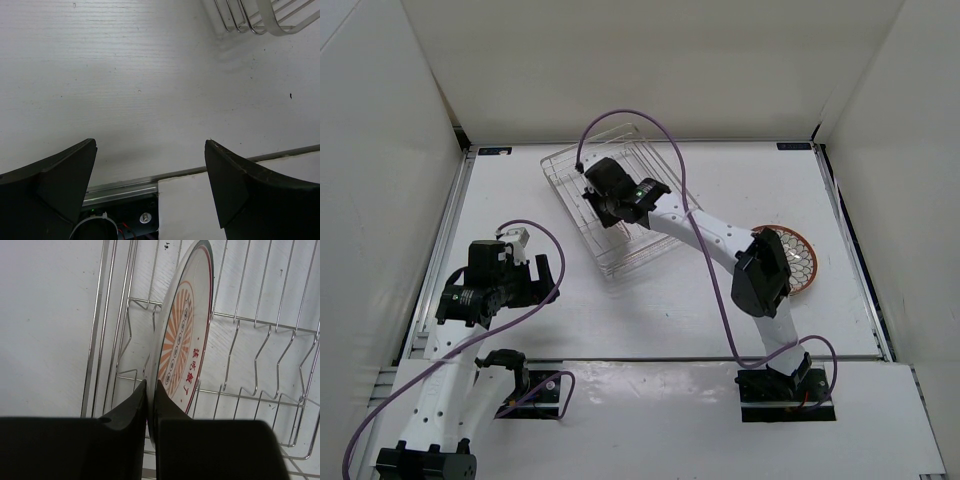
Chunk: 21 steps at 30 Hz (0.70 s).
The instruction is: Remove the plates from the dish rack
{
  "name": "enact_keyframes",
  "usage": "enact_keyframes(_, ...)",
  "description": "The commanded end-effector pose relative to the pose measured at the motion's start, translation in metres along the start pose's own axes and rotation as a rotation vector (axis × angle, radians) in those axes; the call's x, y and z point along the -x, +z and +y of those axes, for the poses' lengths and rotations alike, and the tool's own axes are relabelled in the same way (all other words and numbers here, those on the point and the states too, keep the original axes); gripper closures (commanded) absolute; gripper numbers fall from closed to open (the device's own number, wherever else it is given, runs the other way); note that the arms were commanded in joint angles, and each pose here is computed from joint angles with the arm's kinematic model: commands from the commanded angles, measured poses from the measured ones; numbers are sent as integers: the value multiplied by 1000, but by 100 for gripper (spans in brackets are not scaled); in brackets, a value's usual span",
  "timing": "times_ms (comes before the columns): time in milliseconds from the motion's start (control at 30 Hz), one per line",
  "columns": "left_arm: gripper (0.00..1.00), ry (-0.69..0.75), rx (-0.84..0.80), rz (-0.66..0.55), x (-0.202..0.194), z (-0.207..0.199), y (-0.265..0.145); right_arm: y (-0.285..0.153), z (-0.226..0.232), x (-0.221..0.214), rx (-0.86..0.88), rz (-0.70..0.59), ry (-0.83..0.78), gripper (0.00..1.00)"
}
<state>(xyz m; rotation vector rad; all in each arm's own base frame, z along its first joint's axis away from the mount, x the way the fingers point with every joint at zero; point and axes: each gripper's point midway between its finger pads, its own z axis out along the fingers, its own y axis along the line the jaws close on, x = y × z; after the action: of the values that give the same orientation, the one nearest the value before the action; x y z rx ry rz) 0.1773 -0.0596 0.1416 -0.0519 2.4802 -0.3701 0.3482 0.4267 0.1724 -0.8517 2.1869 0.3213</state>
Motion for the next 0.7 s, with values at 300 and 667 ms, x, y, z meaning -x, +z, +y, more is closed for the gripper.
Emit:
enact_keyframes(300, 0, 14, -6, -21, 1, -1, -2, -117, -3, 104, 70, -415, 177, 100)
enact_keyframes(667, 0, 11, -2, -27, 2, 0, -3, -150, -22, 98, 27, -439, 157, 100)
